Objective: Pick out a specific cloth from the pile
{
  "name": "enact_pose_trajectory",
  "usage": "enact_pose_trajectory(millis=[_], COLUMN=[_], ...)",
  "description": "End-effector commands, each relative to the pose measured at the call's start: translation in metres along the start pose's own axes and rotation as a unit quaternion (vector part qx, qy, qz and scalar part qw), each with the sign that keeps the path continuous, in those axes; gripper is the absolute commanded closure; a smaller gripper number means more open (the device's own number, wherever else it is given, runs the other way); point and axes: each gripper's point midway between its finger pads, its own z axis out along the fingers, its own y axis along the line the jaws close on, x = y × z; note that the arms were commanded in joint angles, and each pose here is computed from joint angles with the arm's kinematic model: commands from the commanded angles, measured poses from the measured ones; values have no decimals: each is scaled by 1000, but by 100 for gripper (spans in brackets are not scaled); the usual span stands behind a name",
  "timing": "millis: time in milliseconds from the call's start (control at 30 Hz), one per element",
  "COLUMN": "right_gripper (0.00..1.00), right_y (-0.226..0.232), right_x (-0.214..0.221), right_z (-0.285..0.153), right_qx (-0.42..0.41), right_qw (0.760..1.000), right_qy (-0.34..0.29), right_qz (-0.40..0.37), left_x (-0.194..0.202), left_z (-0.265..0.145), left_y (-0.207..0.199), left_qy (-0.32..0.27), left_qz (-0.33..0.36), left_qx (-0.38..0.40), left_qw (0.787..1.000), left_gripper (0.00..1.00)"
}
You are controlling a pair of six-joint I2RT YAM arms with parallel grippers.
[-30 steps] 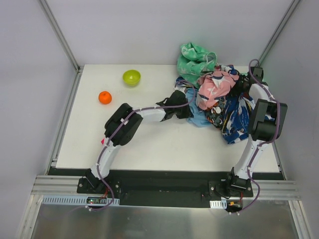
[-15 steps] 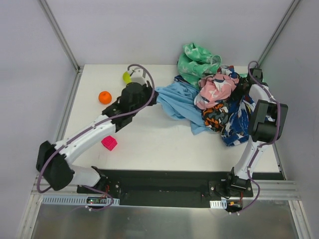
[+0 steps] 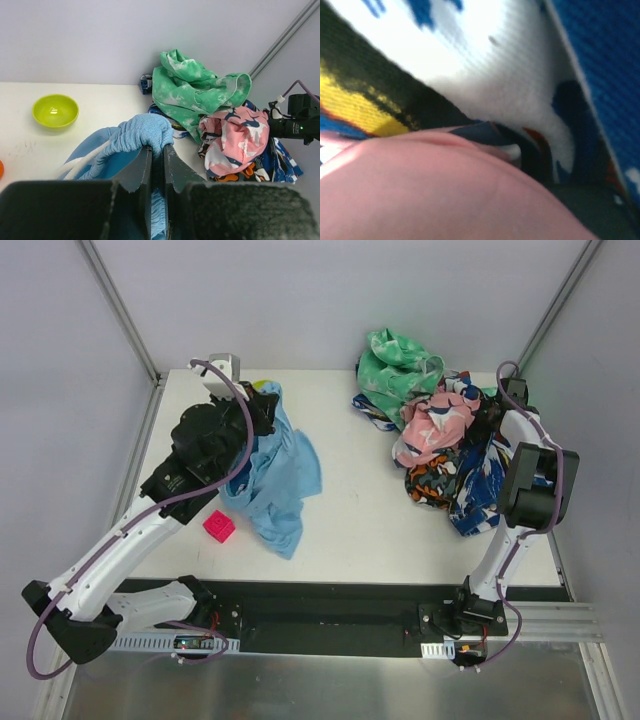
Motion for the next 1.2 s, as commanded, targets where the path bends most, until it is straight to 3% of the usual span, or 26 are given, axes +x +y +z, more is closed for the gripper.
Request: enact_pose_trajectory(millis=[0, 233, 367, 533, 800, 833, 1000, 1167], right_gripper=[96, 82, 74, 52, 15, 1, 4, 4], right_y=[-65, -41, -36, -32, -7, -4, 3, 6], right_x=[0, 8, 11, 20, 50, 52, 61, 92], right_z=[-7, -39, -65, -87, -112, -117, -147, -165], right_qx=[135, 165, 220, 256, 227, 222, 198, 121], right_qw=[990, 975, 953, 932, 927, 927, 927, 935], right_qy=[-24, -58, -85, -112, -125, -127, -150, -131], right_qz=[-41, -134, -192, -230, -271, -274, -279, -308], left_x=[-48, -50, -53, -35, 82, 99, 183, 256], left_z=[0, 18, 26, 41, 59, 61, 73, 69], left_y=[-24, -39, -49, -40, -2, 2, 27, 47], left_qy=[-43, -21, -17, 1, 119, 139, 236, 327], left_qz=[17, 37, 37, 36, 29, 28, 36, 32], left_qx=[43, 60, 74, 42, -23, -30, -78, -114], left_qw=[998, 997, 996, 998, 992, 989, 968, 937], left_gripper=[100, 100, 100, 100, 100, 100, 100, 100])
